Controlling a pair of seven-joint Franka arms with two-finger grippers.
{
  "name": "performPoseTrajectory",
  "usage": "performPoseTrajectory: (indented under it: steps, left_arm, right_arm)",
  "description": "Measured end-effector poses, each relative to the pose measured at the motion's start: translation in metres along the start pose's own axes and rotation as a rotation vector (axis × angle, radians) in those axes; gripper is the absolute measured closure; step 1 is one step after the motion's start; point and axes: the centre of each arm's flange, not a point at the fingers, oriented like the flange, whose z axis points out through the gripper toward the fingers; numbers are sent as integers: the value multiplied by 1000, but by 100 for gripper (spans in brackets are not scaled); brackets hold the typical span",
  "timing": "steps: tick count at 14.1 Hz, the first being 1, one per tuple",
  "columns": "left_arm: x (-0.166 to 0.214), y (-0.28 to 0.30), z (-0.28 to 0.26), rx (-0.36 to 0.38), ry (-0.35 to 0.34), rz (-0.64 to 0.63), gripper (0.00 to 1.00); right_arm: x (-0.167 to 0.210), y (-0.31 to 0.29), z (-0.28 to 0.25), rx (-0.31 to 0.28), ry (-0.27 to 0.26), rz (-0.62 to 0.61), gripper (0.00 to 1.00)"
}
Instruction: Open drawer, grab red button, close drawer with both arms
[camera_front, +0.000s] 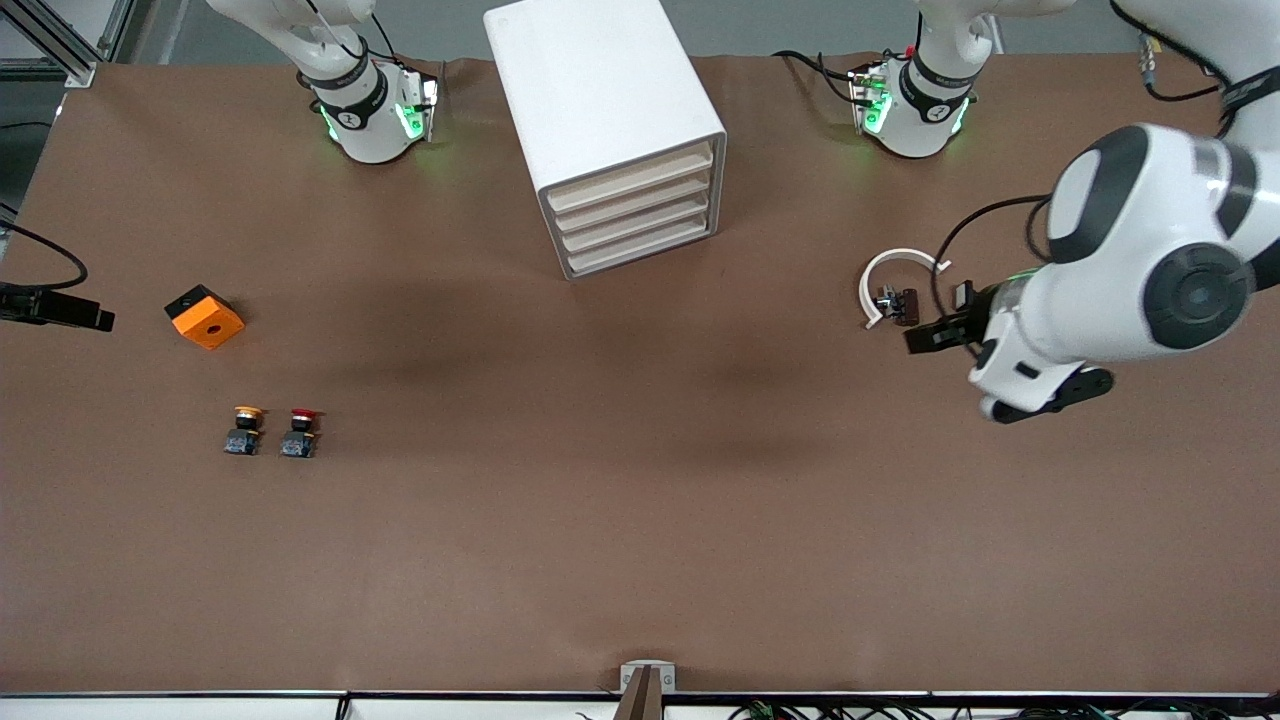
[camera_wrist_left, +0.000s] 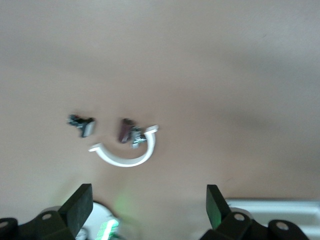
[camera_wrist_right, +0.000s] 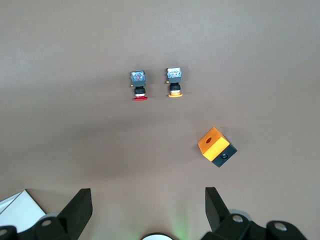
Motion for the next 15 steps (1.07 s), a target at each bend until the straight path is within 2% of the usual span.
performPoseTrajectory:
  steps: [2,6,7,10,12,15]
  left_arm:
    - [-12,-36,-14,5,-3,63,0]
    - [-46,-101,-20,-14,6,144,0]
    - [-54,-114,-19,-27,32,156,0]
    - [-83,-144,-5,-36,188,175,0]
    - [-100,-160,-1,-32,249,213,0]
    - [-106,-178,-23,-38,331,257,0]
  right_arm:
    - [-8,-3,-4,2,-32,-6,0]
    - [-40,-7,-46,16,24,-17,0]
    - [-52,-10,-57,17,30,-23,0]
    - [-76,-15,-76,23,42,-37,0]
    - [-81,-16,-80,25,49,-39,0]
    - [-82,-16,-75,28,31,-42,0]
